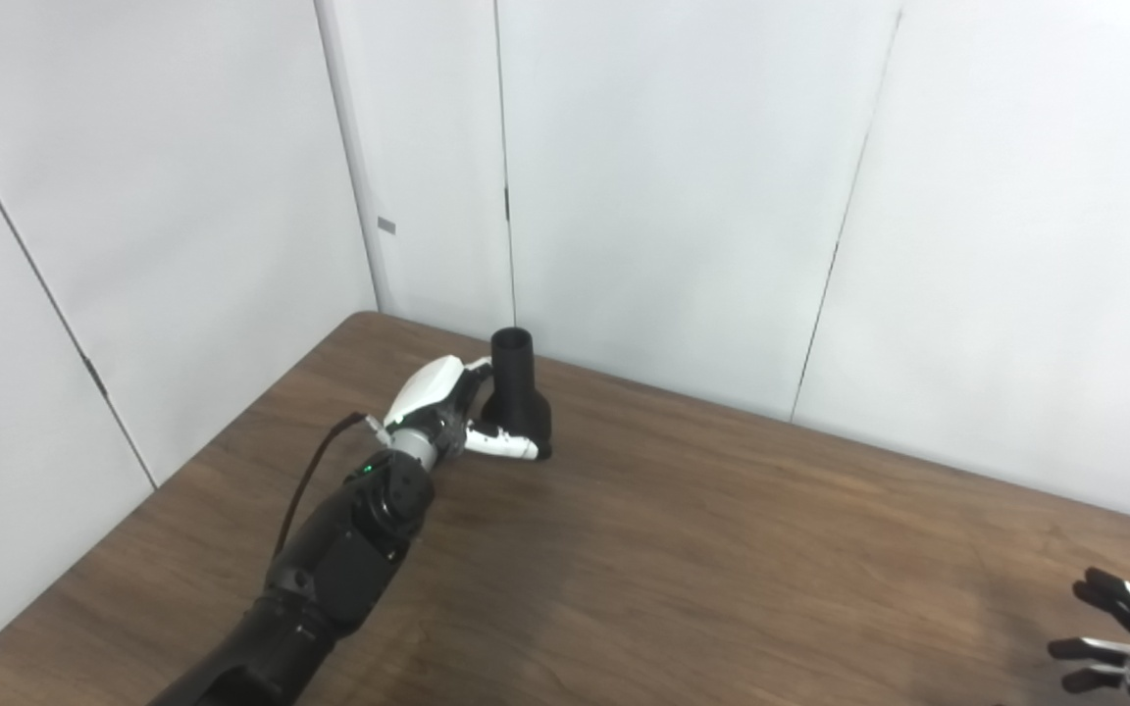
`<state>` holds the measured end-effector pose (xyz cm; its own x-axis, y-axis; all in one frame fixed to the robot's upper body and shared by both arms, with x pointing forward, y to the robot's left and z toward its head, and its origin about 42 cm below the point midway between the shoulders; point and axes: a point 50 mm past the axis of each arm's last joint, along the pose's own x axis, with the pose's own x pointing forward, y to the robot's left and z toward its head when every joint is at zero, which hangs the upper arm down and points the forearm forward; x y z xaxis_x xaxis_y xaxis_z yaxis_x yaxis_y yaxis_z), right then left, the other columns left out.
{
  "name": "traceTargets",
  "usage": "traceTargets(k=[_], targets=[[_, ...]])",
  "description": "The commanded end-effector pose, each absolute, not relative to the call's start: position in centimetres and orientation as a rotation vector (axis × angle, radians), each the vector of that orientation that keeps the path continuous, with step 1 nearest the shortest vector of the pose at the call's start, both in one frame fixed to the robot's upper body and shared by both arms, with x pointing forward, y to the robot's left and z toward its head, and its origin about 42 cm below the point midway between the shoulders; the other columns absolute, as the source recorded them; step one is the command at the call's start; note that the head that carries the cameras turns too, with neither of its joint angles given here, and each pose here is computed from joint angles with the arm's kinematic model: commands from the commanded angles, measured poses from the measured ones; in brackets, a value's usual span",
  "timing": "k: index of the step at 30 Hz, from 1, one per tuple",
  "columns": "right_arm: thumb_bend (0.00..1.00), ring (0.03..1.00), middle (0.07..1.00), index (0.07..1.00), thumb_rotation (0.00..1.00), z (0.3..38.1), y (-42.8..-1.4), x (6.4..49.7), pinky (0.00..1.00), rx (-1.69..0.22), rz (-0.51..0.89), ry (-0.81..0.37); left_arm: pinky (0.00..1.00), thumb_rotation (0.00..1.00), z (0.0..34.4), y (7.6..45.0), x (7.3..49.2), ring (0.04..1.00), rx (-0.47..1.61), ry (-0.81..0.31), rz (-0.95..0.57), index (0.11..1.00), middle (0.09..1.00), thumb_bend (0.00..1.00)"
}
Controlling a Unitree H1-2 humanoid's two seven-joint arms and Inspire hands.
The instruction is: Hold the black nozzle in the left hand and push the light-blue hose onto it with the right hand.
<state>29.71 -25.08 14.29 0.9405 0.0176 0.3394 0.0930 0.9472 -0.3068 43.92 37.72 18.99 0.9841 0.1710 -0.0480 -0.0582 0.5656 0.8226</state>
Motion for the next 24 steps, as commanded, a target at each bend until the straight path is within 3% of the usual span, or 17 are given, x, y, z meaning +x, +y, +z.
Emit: traceTargets(k=[1, 16, 20, 21, 22, 24], targets=[[0.69, 0.583, 0.807, 0.819, 0.0, 16.1, -25.2, 29.9, 0.42, -0.303, -0.038, -0.41, 0.84, 0.37, 19.6, 37.1, 44.6, 0.956, 0.969, 0.106, 0.13, 0.894, 0.904, 1.0], [0.68, 0.579, 0.795, 0.814, 0.0, 16.7, -25.0, 29.6, 0.41, -0.294, -0.031, -0.386, 0.84, 0.31, 17.6, 36.5, 44.8, 0.933, 0.933, 0.14, 0.111, 0.857, 0.868, 0.98], [0.68, 0.576, 0.794, 0.812, 0.0, 16.7, -25.1, 29.6, 0.42, -0.298, -0.032, -0.388, 0.91, 0.16, 16.7, 36.4, 44.8, 0.825, 1.046, 0.129, 0.106, 0.691, 0.685, 0.88], [0.68, 0.577, 0.796, 0.815, 0.0, 16.7, -25.1, 29.6, 0.42, -0.295, -0.03, -0.386, 0.95, 0.11, 16.4, 36.5, 44.9, 0.772, 1.122, 0.14, 0.097, 0.591, 0.623, 0.7], [0.68, 0.578, 0.797, 0.816, 0.0, 16.7, -25.1, 29.6, 0.42, -0.293, -0.028, -0.386, 0.98, 0.08, 16.2, 36.5, 44.9, 0.729, 1.175, 0.146, 0.09, 0.527, 0.576, 0.6], [0.68, 0.578, 0.797, 0.817, 0.0, 16.7, -25.1, 29.7, 0.42, -0.295, -0.028, -0.386, 1.0, 0.04, 15.8, 36.6, 44.9, 0.716, 1.277, 0.168, 0.074, 0.479, 0.551, 0.54]])
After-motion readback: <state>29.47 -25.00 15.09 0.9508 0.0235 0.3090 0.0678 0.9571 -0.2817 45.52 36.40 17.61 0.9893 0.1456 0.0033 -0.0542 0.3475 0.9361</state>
